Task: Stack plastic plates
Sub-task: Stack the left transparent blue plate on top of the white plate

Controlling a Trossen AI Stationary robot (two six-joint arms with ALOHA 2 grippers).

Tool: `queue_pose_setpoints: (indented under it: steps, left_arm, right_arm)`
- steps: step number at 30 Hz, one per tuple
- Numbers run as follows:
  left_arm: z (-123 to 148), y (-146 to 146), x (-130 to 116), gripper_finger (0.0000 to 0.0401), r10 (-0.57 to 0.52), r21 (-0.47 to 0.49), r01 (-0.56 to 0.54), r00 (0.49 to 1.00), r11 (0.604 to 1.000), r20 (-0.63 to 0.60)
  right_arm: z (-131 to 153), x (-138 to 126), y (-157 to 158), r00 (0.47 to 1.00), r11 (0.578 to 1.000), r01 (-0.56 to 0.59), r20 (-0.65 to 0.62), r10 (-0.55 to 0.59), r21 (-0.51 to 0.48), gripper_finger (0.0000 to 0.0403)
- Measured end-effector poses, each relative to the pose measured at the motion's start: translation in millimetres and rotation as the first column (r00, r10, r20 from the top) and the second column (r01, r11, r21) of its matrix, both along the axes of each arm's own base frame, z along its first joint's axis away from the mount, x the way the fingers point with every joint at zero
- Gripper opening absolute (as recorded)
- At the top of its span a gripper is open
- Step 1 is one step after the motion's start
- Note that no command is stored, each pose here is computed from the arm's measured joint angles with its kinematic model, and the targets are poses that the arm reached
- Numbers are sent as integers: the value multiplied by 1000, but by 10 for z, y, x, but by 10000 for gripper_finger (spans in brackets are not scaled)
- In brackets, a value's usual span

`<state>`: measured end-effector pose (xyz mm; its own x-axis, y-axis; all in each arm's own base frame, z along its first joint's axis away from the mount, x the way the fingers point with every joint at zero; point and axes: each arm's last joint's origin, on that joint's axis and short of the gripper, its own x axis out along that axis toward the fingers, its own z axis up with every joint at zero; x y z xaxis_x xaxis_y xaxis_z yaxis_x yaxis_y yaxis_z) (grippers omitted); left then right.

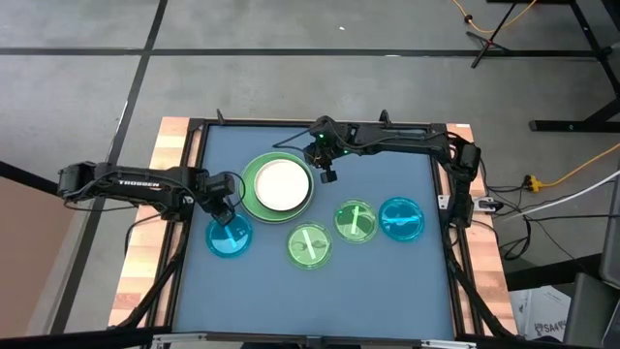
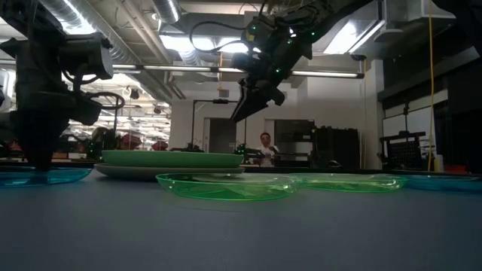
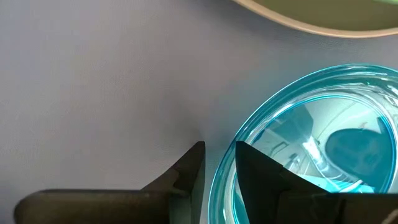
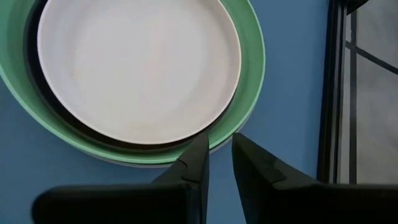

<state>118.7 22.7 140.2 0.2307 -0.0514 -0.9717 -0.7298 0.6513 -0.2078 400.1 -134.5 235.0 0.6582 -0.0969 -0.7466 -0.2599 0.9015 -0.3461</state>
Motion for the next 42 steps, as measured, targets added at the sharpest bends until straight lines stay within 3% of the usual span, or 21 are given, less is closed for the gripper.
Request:
queue_pose_setpoints:
  steps: [10, 22, 33, 42]
  left_arm:
    - [0, 0, 0, 78, 0, 0, 0, 1000, 1000, 0]
    - [0, -1, 0, 4, 0, -2, 0, 1000, 1000, 0]
    - [0, -1, 0, 2, -1, -6, 1, 1000, 1000, 1]
    - [4, -20, 6, 0, -15, -71, 17, 1000, 997, 19]
  right_arm:
    - [0, 0, 0, 1000, 1000, 0, 0, 0, 0, 60]
    - [0, 0, 0, 1000, 1000, 0, 0, 0, 0, 60]
    - [0, -2, -4, 1000, 1000, 1, 0, -1, 0, 60]
    - [81, -35, 0, 1000, 1000, 14, 7, -14, -21, 60]
